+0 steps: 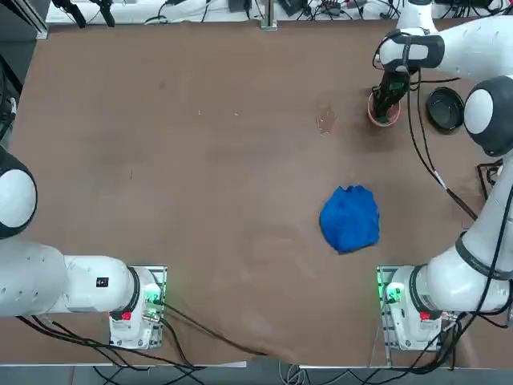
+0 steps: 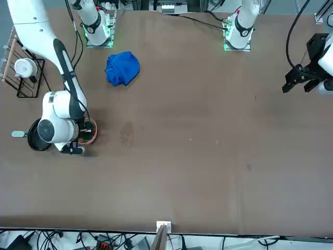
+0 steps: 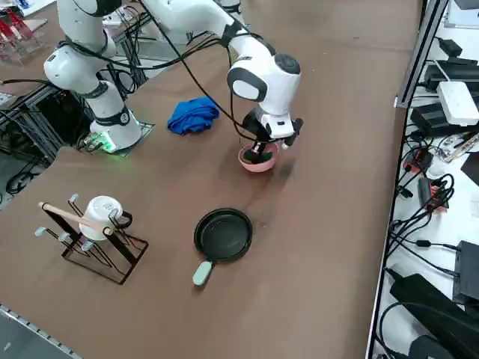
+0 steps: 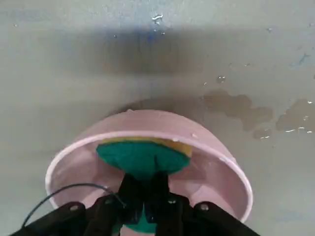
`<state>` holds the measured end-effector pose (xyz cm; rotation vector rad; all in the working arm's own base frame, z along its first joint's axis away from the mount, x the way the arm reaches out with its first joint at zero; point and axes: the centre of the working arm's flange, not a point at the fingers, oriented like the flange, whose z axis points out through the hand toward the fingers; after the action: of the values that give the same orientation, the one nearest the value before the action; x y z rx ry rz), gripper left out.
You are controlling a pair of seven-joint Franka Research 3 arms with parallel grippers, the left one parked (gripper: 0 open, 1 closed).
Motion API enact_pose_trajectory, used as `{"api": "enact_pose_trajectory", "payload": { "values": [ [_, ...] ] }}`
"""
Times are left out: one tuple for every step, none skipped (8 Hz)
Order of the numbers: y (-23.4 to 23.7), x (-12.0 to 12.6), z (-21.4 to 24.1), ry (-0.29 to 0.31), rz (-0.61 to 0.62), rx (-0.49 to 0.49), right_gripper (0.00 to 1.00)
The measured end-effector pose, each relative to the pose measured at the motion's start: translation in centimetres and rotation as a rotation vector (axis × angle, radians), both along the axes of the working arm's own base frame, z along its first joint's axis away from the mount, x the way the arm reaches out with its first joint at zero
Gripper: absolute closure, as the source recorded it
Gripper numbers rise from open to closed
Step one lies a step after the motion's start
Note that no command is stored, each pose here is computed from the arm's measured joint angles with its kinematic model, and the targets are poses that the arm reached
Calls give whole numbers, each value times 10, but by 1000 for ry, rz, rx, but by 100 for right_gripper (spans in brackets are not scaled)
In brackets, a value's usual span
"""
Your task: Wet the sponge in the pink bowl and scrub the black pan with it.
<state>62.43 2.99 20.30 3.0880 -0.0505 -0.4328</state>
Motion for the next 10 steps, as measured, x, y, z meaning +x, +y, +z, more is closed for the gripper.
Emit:
{"api": "enact_pose_trajectory", "payload": {
  "values": [
    [0,1,2,-3,4,1,94],
    [0,2,7,-7,8,2,94],
    [0,3,16,-8,16,4,94],
    [0,4,31,-9,19,4,94],
    [0,4,47,-9,24,4,94],
    [-1,4,62,-12,31,5,94],
    [-5,4,74,-21,37,8,94],
    [-15,4,81,-31,50,15,94],
    [-34,5,87,-39,69,26,94],
    [-62,7,92,-49,91,39,94]
  ]
}}
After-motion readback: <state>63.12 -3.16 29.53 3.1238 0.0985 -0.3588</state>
